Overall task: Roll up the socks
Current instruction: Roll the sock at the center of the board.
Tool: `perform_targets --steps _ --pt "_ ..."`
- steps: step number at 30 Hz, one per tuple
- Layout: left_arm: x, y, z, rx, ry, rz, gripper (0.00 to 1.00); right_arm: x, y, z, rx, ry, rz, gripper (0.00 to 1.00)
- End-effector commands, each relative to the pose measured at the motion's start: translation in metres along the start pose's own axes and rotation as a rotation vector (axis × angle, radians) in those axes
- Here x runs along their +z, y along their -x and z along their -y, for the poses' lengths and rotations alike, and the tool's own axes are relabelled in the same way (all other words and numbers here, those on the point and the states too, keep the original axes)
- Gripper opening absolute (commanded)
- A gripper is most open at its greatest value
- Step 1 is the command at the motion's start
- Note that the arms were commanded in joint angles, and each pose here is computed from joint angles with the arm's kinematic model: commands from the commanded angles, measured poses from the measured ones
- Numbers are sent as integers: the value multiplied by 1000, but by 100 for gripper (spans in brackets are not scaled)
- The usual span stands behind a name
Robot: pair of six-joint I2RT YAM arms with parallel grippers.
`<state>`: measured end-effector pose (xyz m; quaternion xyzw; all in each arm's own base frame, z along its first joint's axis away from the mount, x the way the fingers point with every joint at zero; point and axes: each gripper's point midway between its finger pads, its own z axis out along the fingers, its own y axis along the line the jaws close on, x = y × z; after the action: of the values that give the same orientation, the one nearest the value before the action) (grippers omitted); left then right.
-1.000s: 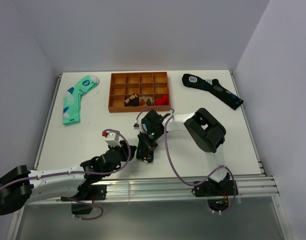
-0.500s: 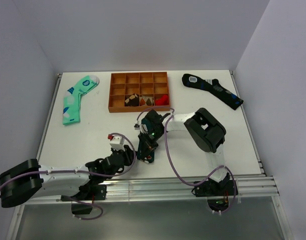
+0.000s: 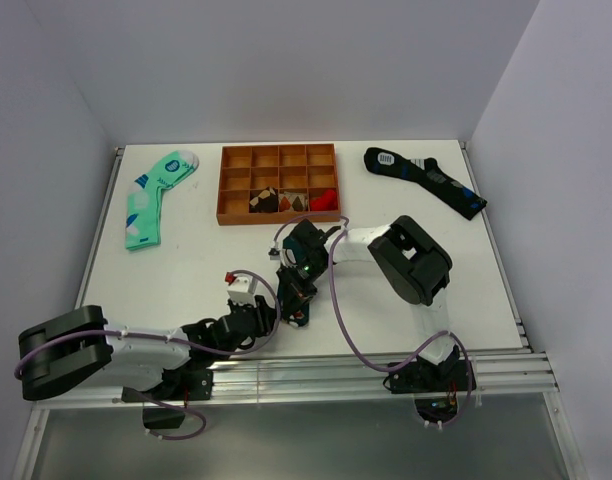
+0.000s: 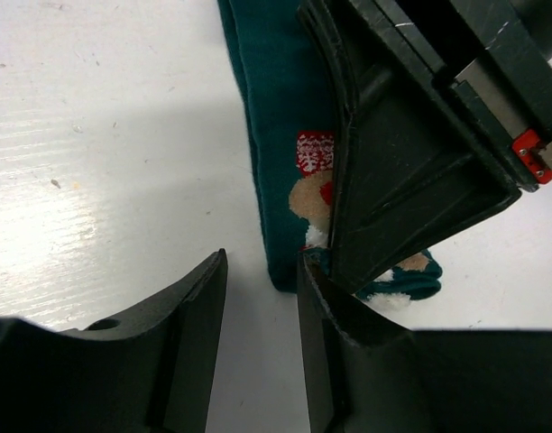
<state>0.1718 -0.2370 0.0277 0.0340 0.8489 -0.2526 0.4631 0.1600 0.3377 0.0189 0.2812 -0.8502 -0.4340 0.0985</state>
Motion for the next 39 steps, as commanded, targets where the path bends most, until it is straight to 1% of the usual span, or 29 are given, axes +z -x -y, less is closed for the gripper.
perform_targets --steps 1,3,6,10,15,16,24,34,38,39 --pt "0 10 19 -38 -69 37 44 1 3 12 1 -47 -5 13" --pt "-3 10 19 -54 -83 42 45 1 3 13 4 -50 -5 13" --pt "-6 13 21 -63 -107 53 49 2 2 14 6 -50 -12 13" --pt "-3 12 20 -33 -77 37 48 3 3 16 9 -53 -13 13" --pt "0 11 23 -34 -76 31 47 3 2 17 11 -59 -18 13" --pt "2 8 19 -23 -54 22 46 3 3 17 9 -59 -17 13" --pt "6 10 25 -10 -56 18 48 4 0 20 15 -66 -24 12" --pt "16 0 19 25 12 -22 46 5 -2 22 15 -66 -34 12" --pt "20 -4 19 23 32 -35 43 5 -3 23 17 -68 -36 12" --pt "20 -6 18 25 36 -39 40 5 -3 23 18 -67 -37 12"
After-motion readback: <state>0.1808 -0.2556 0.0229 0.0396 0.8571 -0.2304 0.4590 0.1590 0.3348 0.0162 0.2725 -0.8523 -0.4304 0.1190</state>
